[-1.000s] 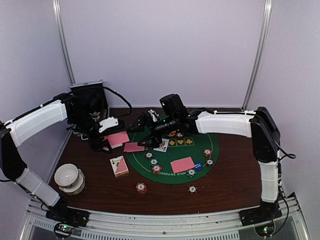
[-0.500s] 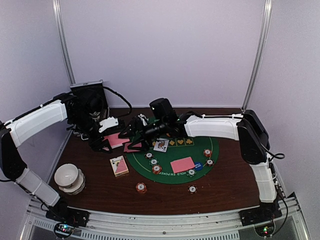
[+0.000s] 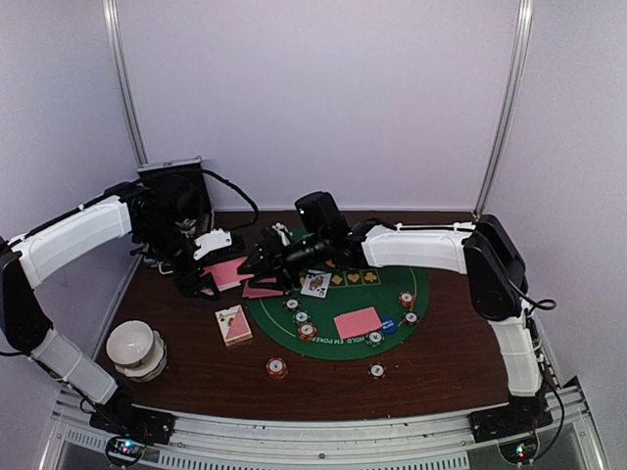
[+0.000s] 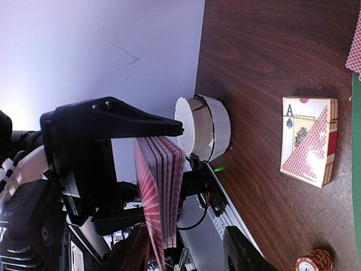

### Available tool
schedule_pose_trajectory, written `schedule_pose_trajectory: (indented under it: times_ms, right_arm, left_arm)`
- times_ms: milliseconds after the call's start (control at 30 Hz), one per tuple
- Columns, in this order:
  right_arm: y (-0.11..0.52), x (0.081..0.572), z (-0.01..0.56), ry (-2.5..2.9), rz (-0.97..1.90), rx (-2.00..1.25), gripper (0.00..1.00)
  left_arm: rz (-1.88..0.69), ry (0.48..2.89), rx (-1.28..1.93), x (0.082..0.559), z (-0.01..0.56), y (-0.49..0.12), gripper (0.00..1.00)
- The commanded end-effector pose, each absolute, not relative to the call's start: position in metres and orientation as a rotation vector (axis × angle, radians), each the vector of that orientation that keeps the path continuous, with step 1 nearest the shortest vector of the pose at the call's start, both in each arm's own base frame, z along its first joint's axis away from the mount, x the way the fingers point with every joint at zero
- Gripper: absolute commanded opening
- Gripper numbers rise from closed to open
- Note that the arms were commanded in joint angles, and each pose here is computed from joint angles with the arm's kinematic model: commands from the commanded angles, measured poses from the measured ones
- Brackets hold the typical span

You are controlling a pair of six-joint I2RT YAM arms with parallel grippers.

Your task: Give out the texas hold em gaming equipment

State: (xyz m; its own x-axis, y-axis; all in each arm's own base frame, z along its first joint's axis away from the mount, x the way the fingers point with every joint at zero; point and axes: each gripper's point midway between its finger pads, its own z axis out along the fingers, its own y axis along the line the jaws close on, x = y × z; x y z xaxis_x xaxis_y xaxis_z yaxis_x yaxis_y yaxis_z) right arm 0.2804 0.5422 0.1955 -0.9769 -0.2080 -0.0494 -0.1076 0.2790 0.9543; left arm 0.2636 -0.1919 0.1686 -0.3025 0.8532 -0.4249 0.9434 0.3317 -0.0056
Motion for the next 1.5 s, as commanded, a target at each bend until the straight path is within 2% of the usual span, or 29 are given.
schedule_pose_trajectory:
  times_ms: [0, 267, 867, 1233, 1367, 1467]
  right_arm:
    - [0.539, 0.284, 0.223, -2.42, -1.89, 0.337, 0.46]
    - [0.54, 0.283, 0.235, -2.391, -1.934, 0.347, 0.27]
    - [0.522, 0.286, 0.248, -2.39, -1.951, 0.336, 0.0]
    - [0.481, 0.306, 0.256, -2.511, -1.909, 0.338, 0.0]
    - [0.441, 0.324, 0.248, -2.737, -1.733, 0.421, 0.0]
    - [0.408, 0.338, 0.236, -2.963, -1.468, 0.546, 0.0]
  left_arm:
    - [-0.378, 2.215, 1.593, 0.267, 0.18, -0.195, 0.0]
    - [-0.372, 2.219, 1.593, 0.267, 0.179, -0.194, 0.0]
    - [-0.353, 2.228, 1.598, 0.268, 0.176, -0.192, 0.0]
    - [-0.347, 2.229, 1.599, 0.268, 0.176, -0.191, 0.0]
    - [-0.347, 2.229, 1.6, 0.268, 0.176, -0.191, 0.0]
    - [-0.346, 2.23, 1.601, 0.267, 0.176, -0.19, 0.0]
